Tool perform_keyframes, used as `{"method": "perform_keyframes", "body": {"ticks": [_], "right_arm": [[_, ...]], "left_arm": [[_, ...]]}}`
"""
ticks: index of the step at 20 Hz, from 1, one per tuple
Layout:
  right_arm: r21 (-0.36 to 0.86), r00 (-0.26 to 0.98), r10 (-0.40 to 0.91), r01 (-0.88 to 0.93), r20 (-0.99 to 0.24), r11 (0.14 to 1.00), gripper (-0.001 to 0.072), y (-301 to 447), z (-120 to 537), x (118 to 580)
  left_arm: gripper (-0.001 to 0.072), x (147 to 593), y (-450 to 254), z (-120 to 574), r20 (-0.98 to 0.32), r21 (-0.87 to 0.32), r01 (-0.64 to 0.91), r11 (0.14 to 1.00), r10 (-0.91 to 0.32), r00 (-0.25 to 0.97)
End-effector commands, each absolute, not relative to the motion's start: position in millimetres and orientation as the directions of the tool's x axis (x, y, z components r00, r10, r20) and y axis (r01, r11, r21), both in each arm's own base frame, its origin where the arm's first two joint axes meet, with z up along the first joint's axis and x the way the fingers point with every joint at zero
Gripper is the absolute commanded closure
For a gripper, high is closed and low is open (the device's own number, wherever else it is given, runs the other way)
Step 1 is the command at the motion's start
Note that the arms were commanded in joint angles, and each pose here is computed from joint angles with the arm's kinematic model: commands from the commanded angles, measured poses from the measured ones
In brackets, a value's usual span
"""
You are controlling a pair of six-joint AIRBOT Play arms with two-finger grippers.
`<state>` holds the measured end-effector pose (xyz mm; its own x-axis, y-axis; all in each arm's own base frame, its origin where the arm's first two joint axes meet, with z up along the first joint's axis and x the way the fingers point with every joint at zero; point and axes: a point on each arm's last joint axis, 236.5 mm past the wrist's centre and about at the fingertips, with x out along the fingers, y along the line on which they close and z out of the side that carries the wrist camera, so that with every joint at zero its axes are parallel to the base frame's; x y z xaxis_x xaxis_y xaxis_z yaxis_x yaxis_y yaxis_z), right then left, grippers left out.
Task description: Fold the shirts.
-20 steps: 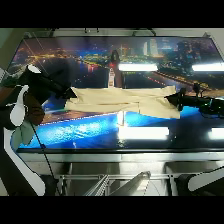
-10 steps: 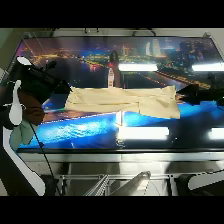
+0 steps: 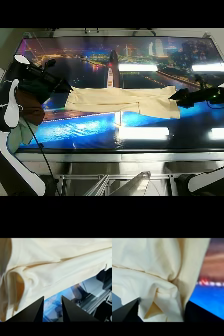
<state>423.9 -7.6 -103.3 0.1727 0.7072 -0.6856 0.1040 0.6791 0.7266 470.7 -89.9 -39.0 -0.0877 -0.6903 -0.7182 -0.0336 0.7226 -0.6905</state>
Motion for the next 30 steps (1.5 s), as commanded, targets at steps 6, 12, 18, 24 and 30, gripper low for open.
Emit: {"method": "perform_keyframes", "body": {"ticks": [6,12,18,24,30], "right_arm": [[0.708,0.149,0.694,0.063,-0.704,0.704,0.0681,18,-104,440],[0.726,0.186,0.711,0.018,-0.678,0.687,0.0681,10,-51,438],[0.820,0.234,0.822,-0.134,-0.520,0.557,0.0681,35,52,436],[0.877,0.244,0.907,-0.261,-0.343,0.402,0.0681,92,124,437],[0.811,0.220,0.876,-0.332,-0.430,0.481,0.0681,229,103,452]], "left_arm": [[0.0512,478,-219,-42,-0.747,-0.655,0.233,0.719,-0.662,-0.057],[0.0695,464,-322,-93,-0.790,-0.577,0.380,0.723,-0.612,-0.036],[0.0697,442,-356,-132,-0.791,-0.605,0.334,0.722,-0.592,-0.152],[0.0696,436,-385,-51,-0.627,-0.770,0.290,0.569,-0.758,-0.177],[0.0697,448,-332,151,-0.271,-0.882,0.419,0.218,-0.960,-0.071]]}}
